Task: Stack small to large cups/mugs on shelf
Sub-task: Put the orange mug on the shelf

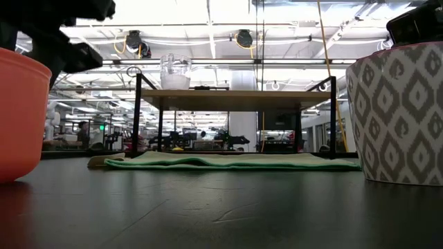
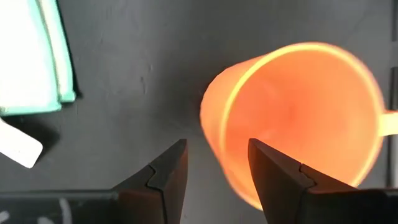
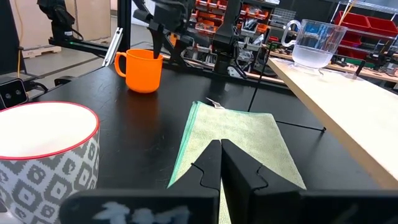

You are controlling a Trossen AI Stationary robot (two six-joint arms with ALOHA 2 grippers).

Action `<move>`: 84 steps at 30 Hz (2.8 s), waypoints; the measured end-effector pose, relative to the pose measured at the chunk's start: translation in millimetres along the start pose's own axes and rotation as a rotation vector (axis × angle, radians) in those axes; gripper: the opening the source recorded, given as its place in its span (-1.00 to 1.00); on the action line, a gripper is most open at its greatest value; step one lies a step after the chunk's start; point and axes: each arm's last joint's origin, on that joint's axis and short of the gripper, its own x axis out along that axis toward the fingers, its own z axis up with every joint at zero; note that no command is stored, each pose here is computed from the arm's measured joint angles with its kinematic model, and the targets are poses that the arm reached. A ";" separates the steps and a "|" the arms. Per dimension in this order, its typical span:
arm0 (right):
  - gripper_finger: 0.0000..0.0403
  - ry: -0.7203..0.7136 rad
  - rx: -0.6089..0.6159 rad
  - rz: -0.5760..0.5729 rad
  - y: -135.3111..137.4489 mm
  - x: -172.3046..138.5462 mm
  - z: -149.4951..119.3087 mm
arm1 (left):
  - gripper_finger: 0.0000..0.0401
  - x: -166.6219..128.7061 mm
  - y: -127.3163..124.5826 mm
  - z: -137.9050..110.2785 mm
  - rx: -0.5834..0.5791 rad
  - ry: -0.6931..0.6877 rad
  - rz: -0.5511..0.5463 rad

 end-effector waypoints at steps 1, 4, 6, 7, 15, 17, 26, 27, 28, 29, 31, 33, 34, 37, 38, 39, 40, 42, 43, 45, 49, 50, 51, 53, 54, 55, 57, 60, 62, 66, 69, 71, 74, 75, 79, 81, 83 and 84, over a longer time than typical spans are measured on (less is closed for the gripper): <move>-1.00 0.000 0.000 0.000 0.0 0.0 0.0 | -0.15 1.2 0.7 -1.1 -0.006 0.005 0.004; -1.00 -0.001 0.000 0.000 0.0 0.0 0.1 | -0.15 2.5 1.3 -2.2 -0.007 0.009 0.006; -1.00 -0.001 0.000 0.000 0.0 0.0 0.1 | -0.15 2.5 1.2 -2.0 -0.007 0.007 0.006; -1.00 -0.001 0.000 0.000 0.0 0.0 0.1 | -0.15 2.5 1.2 -1.9 -0.006 0.006 0.005; -1.00 -0.001 0.000 0.000 0.0 0.0 0.1 | -0.30 2.5 1.1 -1.8 0.006 0.005 0.005; -1.00 -0.001 0.000 0.000 0.0 0.0 0.1 | -0.43 2.5 1.1 -1.8 0.009 0.004 0.005; -1.00 -0.001 0.000 0.000 0.0 0.0 0.1 | -0.95 2.6 1.8 -1.5 0.050 -0.005 0.027; -1.00 -0.001 0.000 0.000 0.0 0.0 0.1 | -0.94 2.6 1.8 -1.4 0.056 -0.006 0.030; -1.00 -0.001 0.000 0.000 0.0 0.0 0.1 | -0.94 2.6 1.8 -1.2 0.064 -0.008 0.030; -1.00 0.000 0.000 0.000 0.0 0.0 0.0 | -0.94 2.6 1.6 -0.7 0.073 -0.013 0.028; -1.00 -0.001 0.000 0.000 0.0 0.0 0.1 | -0.96 2.5 0.8 1.4 0.096 -0.034 0.020; -1.00 -0.001 0.000 0.000 0.0 0.0 0.1 | -0.97 1.9 1.1 2.8 0.119 -0.049 0.017; -1.00 0.000 0.000 0.000 0.0 0.0 0.0 | -0.97 1.0 1.3 3.0 0.128 -0.055 0.016; -1.00 0.000 0.000 0.000 0.0 0.0 0.1 | -0.97 -3.7 3.2 3.7 0.142 -0.076 0.014; -1.00 -0.001 0.000 0.000 0.0 0.0 0.1 | -0.97 -5.4 4.4 3.7 0.141 -0.080 0.014; -1.00 -0.001 0.000 0.000 0.0 0.0 0.1 | -0.97 -7.4 5.6 3.6 0.138 -0.086 0.015; -1.00 -0.001 0.000 0.000 0.0 0.0 0.1 | -0.98 -10.2 6.7 3.5 0.139 -0.096 0.016; -1.00 -0.001 0.000 0.000 0.0 0.0 0.1 | -0.98 -15.6 7.8 3.2 0.147 -0.119 0.016; -1.00 0.000 0.000 0.000 0.0 0.0 0.1 | -0.98 -17.6 8.7 3.3 0.148 -0.127 0.016; -1.00 -0.001 0.000 0.000 0.0 0.0 0.1 | -0.98 -20.4 10.2 3.1 0.153 -0.138 0.020; -1.00 -0.001 0.000 0.000 0.0 0.0 0.1 | -0.98 -29.0 11.2 1.7 0.179 -0.173 0.021; -1.00 -0.001 0.000 0.000 0.0 0.0 0.1 | -0.98 -31.5 11.9 1.2 0.178 -0.182 0.023; -1.00 -0.001 0.000 0.000 0.0 0.0 0.1 | -0.98 -34.7 12.6 0.5 0.179 -0.194 0.024; -1.00 0.000 -0.001 0.000 0.0 0.0 0.0 | -0.98 -42.5 13.6 -1.5 0.185 -0.224 0.025; -1.00 -0.001 -0.002 0.000 0.0 0.0 0.1 | -0.98 -46.8 14.0 -2.8 0.191 -0.241 0.024; -1.00 -0.001 -0.003 0.000 0.0 0.0 0.1 | -0.98 -51.0 14.8 -4.0 0.191 -0.257 0.026; -1.00 -0.001 -0.003 0.000 0.0 0.0 0.1 | -0.98 -59.1 16.3 -6.5 0.192 -0.290 0.035; -1.00 0.000 -0.003 0.000 0.0 0.0 0.0 | -0.98 -70.7 18.1 -10.9 0.198 -0.337 0.042; -1.00 -0.001 -0.003 0.000 0.0 0.0 0.1 | -0.98 -75.9 18.5 -13.2 0.198 -0.360 0.048; -1.00 0.000 -0.003 0.000 0.0 0.0 0.0 | -0.98 -81.3 20.1 -18.5 0.208 -0.360 0.069; -1.00 0.000 -0.003 0.000 0.0 0.0 0.0 | -0.98 -86.9 21.2 -22.4 0.202 -0.377 0.082; -1.00 -0.001 -0.003 0.000 0.0 0.0 0.1 | -0.98 -89.4 21.9 -24.8 0.201 -0.380 0.091; -1.00 -0.001 -0.003 0.000 0.0 0.0 0.1 | -0.98 -95.0 22.7 -28.4 0.195 -0.401 0.096; -1.00 -0.001 -0.003 0.000 0.0 0.0 0.1 | -0.98 -97.0 22.4 -28.4 0.196 -0.418 0.092; -1.00 -0.001 -0.003 0.000 0.0 0.0 0.1 | -0.98 -102.9 19.3 -26.7 0.232 -0.483 0.064; -1.00 -0.001 -0.002 0.000 0.0 0.0 0.1 | -0.98 -105.1 20.3 -30.5 0.231 -0.475 0.073; -1.00 -0.001 -0.002 0.000 0.0 0.0 0.1 | -0.98 -108.5 22.1 -34.9 0.224 -0.475 0.093; -1.00 -0.001 -0.003 0.000 0.0 0.0 0.1 | -0.98 -110.3 22.9 -37.1 0.219 -0.477 0.107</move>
